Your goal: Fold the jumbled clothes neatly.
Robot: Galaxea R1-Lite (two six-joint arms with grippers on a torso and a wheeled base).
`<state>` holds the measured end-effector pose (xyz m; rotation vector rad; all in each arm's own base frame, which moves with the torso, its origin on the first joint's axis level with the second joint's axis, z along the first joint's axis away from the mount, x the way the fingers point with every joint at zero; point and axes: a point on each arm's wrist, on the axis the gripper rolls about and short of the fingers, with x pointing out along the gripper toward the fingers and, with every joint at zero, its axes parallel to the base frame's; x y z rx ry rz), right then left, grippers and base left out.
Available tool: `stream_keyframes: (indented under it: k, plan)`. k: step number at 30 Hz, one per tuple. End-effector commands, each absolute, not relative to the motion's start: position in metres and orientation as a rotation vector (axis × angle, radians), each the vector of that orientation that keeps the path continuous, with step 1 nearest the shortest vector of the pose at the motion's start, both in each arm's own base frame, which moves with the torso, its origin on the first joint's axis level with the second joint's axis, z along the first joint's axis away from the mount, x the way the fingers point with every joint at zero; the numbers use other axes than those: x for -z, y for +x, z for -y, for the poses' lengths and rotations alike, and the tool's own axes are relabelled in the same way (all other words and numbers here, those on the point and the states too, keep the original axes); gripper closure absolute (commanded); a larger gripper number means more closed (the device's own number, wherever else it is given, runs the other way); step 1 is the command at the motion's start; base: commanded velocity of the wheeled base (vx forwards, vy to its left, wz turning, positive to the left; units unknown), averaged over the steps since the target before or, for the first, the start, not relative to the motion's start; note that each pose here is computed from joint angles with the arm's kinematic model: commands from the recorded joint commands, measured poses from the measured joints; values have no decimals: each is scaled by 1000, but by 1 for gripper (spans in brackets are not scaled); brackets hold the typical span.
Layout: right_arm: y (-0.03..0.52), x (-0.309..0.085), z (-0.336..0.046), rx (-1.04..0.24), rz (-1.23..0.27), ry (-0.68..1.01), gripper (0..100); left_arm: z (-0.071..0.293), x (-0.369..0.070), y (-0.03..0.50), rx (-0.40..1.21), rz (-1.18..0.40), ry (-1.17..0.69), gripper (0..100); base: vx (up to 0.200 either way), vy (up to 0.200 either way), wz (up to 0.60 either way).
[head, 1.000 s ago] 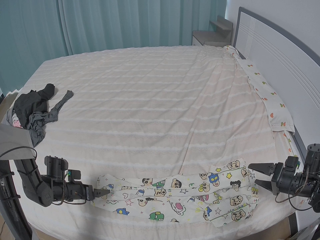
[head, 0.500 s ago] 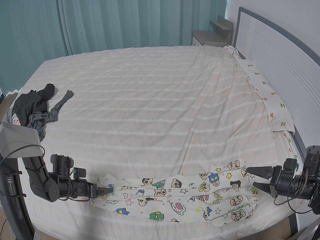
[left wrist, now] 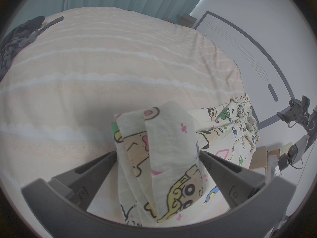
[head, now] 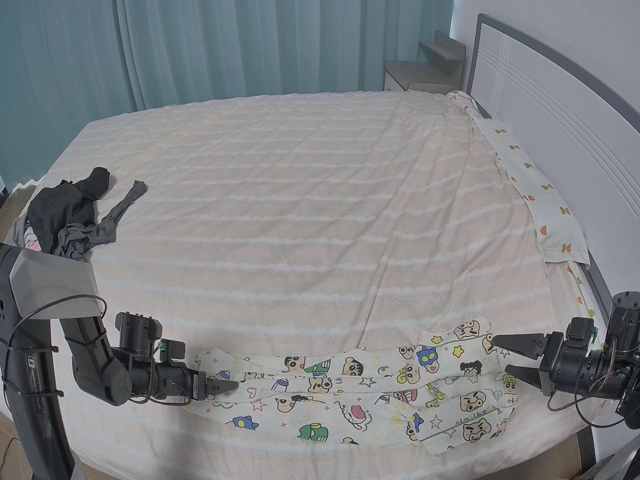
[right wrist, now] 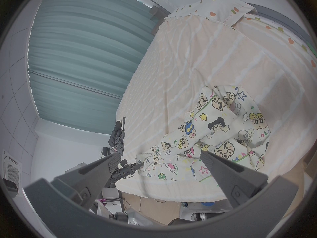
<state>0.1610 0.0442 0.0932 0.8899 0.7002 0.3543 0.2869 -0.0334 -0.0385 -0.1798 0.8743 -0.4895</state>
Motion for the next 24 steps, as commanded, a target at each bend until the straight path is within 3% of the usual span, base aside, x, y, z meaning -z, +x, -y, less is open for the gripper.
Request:
stream_keyframes:
  k: [1,4,5,24]
  plan:
    - [161,-93,-44,-353,-704,890,0,36,42,287,496,-885,-180,0,0,0,0]
    - [162,-92,-44,-352,-707,890,0,38,42,287,505,-888,-181,0,0,0,0]
    - [162,-92,-44,-350,-709,890,0,39,42,286,506,-890,-181,100,0,0,0]
    - [162,-90,-44,-345,-717,891,0,31,21,268,493,-865,-193,100,0,0,0]
